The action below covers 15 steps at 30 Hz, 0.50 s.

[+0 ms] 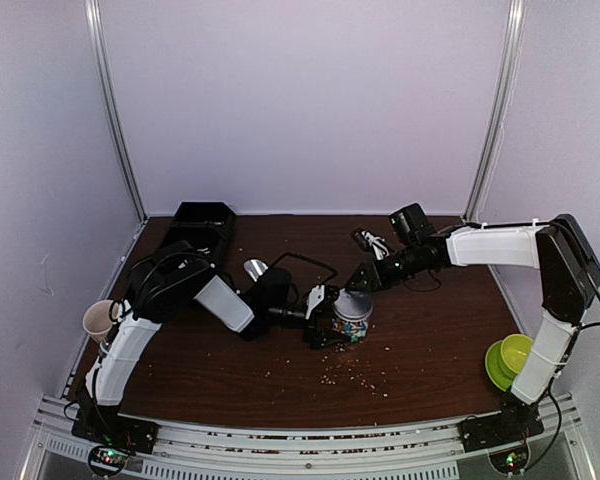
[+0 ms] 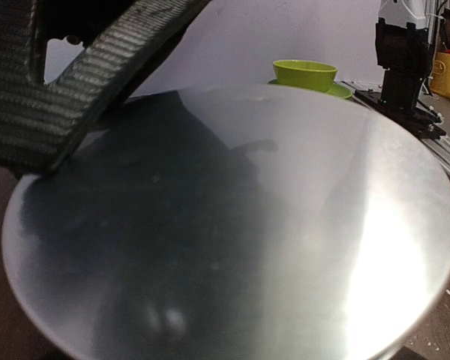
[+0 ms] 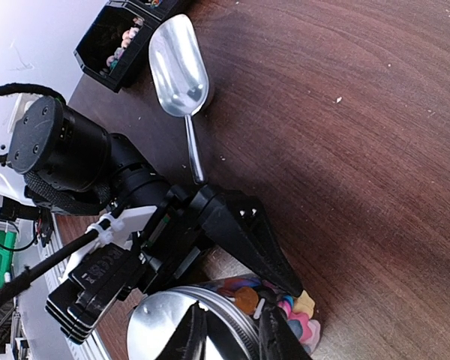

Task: Pack the candies
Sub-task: Screw the box lid onto the packing box.

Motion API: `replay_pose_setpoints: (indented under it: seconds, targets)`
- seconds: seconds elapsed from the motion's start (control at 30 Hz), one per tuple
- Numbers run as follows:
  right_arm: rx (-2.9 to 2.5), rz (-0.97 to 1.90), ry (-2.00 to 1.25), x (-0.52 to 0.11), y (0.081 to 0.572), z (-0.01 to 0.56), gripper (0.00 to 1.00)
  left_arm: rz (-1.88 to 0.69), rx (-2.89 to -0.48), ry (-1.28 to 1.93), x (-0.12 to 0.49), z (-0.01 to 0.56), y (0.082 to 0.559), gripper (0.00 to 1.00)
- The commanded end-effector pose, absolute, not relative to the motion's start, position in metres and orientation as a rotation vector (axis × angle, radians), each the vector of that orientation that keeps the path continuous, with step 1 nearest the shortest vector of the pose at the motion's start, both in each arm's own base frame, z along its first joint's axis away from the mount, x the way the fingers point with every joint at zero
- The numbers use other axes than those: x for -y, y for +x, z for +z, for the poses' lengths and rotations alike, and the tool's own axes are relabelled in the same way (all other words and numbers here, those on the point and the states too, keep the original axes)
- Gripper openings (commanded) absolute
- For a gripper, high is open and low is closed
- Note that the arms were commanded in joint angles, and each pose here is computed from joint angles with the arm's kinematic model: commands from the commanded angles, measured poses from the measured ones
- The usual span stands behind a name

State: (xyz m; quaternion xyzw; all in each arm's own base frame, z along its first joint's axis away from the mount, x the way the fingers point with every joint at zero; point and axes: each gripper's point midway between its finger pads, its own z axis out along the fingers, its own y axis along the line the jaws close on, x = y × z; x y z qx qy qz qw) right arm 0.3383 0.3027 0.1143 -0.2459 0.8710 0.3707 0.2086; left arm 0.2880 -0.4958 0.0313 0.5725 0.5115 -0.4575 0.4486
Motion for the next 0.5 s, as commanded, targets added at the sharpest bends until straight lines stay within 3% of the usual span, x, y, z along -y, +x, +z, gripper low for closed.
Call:
replay_pose_setpoints:
  seconds: [0.0, 0.23, 0.47]
  targets:
    - [-2.427, 1.049, -0.696, -0.299, 0.326, 0.114, 0.22, -1.090, -1.491, 1.424, 0.478, -0.023, 0.295, 0.87]
    - [-2.445, 1.038, -0.660, -0.289, 0.314, 0.107, 0.13, -1.089, -1.506, 1.420, 0.479, -0.025, 0.297, 0.87]
    - [-2.467, 1.033, -0.625, -0.277, 0.295, 0.098, 0.10, -1.085, -1.518, 1.405, 0.479, -0.024, 0.300, 0.87]
